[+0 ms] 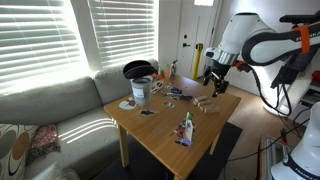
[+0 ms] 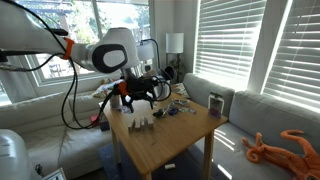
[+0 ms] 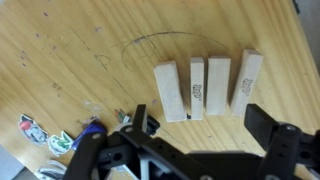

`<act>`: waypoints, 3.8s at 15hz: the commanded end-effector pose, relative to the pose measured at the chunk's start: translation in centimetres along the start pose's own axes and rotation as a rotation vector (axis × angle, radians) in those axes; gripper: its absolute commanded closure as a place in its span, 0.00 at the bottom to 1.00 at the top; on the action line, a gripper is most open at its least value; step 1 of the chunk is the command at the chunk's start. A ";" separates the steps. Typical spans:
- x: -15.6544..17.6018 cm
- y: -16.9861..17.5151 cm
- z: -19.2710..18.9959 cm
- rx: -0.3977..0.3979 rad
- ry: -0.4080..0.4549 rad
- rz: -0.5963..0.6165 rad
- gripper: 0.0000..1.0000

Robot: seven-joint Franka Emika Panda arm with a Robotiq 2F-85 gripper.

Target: Pick up the top stacked wooden block and place it vertically on the left side of the table

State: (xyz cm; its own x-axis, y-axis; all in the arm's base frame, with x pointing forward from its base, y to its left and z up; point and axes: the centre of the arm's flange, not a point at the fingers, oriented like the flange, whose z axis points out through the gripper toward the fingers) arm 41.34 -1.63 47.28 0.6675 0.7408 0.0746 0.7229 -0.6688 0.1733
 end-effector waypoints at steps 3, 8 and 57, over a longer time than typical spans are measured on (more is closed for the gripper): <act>6.0 1.6 -0.4 0.027 -0.184 -0.221 0.00; 8.4 2.2 2.4 -0.065 -0.377 -0.343 0.00; 16.5 0.6 10.4 0.080 -0.845 -0.336 0.48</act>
State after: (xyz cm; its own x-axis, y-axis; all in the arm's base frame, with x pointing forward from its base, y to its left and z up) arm 53.73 8.47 38.03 0.3345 0.6261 -0.7044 0.8895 -0.4565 0.0167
